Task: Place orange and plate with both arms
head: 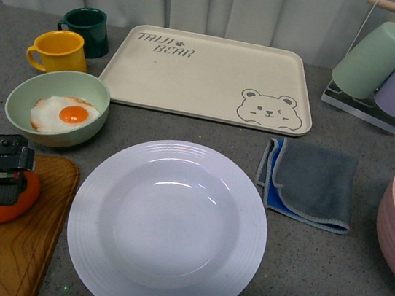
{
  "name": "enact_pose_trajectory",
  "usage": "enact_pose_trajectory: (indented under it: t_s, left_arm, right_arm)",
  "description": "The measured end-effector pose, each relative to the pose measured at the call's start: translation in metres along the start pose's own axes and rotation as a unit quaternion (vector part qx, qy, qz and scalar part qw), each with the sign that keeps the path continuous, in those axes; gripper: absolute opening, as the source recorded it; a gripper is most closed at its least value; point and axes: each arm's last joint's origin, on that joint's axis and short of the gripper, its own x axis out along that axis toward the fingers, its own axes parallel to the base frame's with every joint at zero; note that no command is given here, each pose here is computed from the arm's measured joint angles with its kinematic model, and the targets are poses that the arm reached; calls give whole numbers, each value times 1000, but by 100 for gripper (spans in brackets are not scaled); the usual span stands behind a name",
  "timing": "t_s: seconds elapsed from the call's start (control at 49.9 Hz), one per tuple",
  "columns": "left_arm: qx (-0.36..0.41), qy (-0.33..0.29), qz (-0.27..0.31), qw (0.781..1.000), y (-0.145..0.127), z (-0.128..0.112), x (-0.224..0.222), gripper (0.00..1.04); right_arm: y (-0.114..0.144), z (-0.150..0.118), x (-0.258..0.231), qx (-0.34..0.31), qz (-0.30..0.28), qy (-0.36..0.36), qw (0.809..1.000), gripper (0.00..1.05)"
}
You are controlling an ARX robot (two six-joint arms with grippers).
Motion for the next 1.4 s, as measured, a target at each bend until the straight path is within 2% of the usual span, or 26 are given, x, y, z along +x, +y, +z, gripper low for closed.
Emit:
enact_pose_trajectory:
  t_s: [0.14, 0.26, 0.441, 0.701, 1.061, 1.402]
  left_arm:
    - [-3, -2, 4, 1000, 2, 1, -1, 59]
    - [-5, -19, 3, 1000, 2, 4, -8, 54]
    - [6, -62, -1, 998, -4, 11, -35, 52]
    - [38, -78, -54, 995, -31, 7, -58, 52]
    - [96, -72, -110, 987, -99, 0, -37, 52]
    - [120, -47, -110, 986, -127, 0, -3, 52]
  right_arm:
    - [0, 0, 0, 0, 0, 0, 1000, 95]
    - [0, 0, 0, 0, 0, 0, 1000, 95]
    - [0, 0, 0, 0, 0, 0, 1000, 95]
    - [0, 0, 0, 0, 0, 0, 1000, 95]
    - [0, 0, 0, 0, 0, 0, 1000, 95]
    - [0, 0, 0, 0, 0, 0, 1000, 95]
